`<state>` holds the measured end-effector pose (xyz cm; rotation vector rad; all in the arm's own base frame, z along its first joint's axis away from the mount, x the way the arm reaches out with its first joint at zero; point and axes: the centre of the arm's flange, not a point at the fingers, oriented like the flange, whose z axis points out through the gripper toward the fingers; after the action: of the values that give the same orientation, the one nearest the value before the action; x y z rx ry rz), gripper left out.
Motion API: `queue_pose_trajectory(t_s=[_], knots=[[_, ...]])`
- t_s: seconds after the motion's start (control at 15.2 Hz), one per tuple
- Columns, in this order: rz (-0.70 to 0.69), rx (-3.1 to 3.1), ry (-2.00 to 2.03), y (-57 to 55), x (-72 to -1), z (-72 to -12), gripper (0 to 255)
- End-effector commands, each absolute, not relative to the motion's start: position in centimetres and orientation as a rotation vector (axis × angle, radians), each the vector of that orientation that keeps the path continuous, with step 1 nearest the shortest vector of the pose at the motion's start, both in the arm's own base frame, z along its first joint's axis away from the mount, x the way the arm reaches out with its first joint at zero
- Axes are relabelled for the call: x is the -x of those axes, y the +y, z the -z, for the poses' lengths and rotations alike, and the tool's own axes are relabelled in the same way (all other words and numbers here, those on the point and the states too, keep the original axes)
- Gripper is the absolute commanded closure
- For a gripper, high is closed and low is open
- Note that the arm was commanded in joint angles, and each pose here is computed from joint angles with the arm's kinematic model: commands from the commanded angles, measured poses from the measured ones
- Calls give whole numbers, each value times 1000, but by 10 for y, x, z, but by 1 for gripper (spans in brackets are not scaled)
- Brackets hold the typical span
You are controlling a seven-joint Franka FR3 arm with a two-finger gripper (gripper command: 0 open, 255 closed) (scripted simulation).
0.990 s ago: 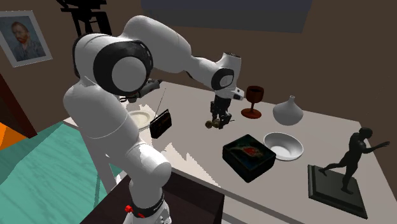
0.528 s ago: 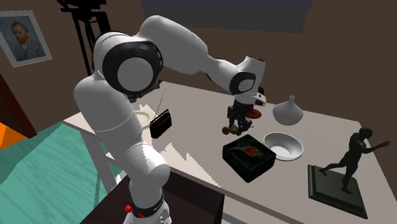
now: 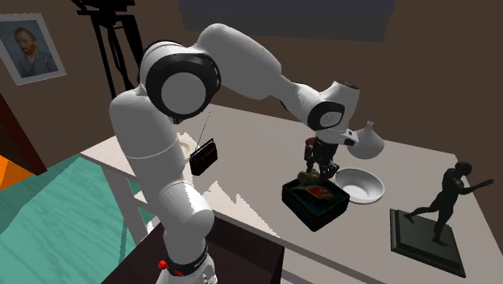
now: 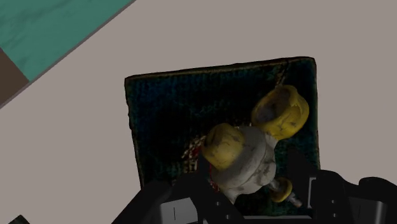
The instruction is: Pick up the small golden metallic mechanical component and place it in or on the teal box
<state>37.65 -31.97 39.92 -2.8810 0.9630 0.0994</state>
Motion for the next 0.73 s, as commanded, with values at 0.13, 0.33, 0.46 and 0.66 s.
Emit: queue_pose_trajectory(t_s=[0.13, 0.33, 0.46, 0.66], knots=[[-99, 2881, 963, -320, -377, -379, 255], [-99, 2881, 963, -320, -377, -363, 255], [-99, 2881, 963, -320, -377, -351, 255], [-99, 2881, 963, -320, -377, -351, 255]])
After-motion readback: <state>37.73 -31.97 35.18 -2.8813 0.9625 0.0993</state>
